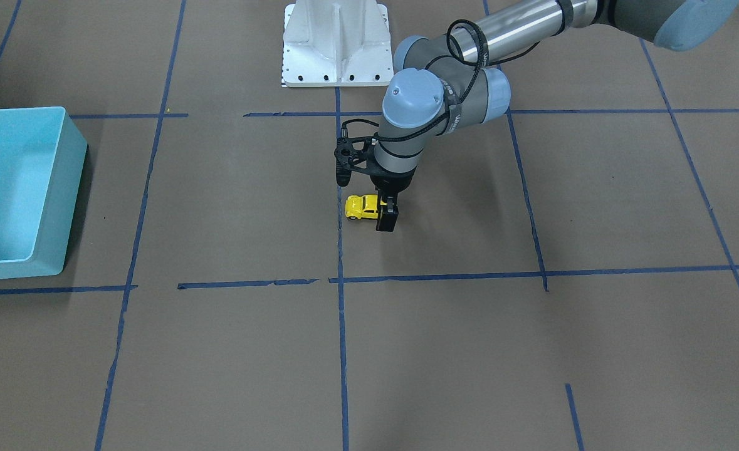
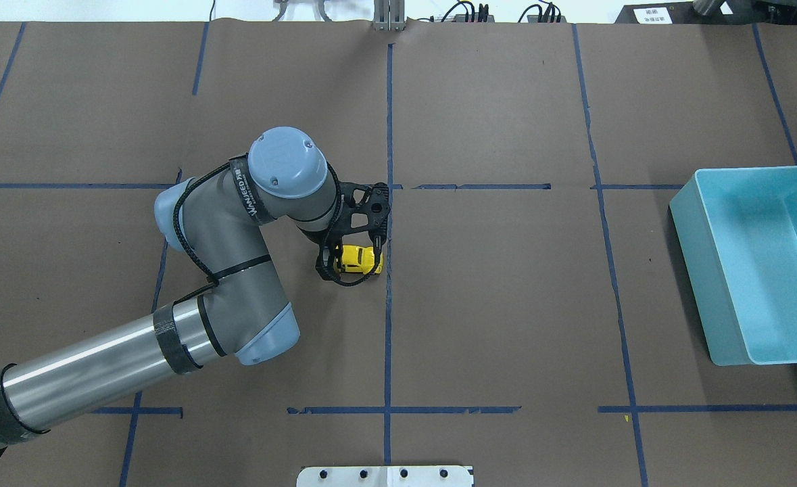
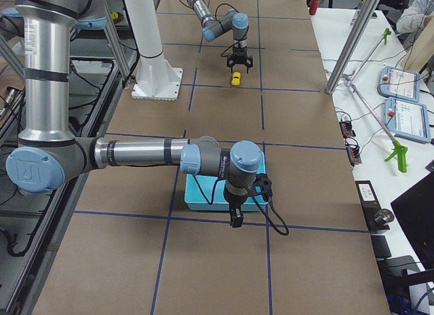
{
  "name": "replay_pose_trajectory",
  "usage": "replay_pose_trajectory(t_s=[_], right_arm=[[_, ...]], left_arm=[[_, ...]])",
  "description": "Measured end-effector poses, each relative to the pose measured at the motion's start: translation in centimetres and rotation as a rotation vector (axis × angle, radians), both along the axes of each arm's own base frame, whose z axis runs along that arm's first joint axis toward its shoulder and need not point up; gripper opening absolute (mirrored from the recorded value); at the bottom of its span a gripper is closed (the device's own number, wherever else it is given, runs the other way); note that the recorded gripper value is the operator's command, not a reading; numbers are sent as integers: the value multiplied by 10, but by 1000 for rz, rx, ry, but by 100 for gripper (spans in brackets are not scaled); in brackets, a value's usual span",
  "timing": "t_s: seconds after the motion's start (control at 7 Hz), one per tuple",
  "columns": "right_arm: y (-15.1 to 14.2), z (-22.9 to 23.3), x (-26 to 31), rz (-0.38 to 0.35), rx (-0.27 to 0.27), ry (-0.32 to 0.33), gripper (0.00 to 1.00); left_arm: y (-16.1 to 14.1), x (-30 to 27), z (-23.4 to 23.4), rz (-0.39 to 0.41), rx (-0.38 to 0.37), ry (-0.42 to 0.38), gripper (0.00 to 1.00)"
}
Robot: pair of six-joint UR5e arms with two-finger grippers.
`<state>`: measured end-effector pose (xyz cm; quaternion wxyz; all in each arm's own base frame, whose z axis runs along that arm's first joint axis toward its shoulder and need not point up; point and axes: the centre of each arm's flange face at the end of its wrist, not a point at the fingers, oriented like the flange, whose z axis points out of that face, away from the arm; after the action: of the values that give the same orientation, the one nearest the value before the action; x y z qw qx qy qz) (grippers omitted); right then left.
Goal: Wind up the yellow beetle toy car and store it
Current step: 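Close the left gripper on the yellow car and press it down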
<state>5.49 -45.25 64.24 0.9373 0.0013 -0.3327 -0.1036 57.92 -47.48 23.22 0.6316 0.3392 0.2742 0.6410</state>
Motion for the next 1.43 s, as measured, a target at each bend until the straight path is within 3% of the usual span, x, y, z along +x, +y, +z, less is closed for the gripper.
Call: replay_pose_trajectory(t_s=[0.29,0.43,0.86,1.0,1.14,1.43], right_arm=[[0,0,0,0,0,0,100],[0,0,0,0,-1,0,100],[0,0,0,0,0,0,100],[0,0,0,0,0,0,100],[0,0,0,0,0,0,100],[0,0,0,0,1,0,100]], left_arm=[[-1,7,2,4,-1,0,98],[0,14,1,11,-3,-3,90],[11,24,1,47,-11,3,20],[11,22,1,57,-20,10,8],[8,18,-1,60,-29,17,1],[-5,3,-6,68,-53,49,0]])
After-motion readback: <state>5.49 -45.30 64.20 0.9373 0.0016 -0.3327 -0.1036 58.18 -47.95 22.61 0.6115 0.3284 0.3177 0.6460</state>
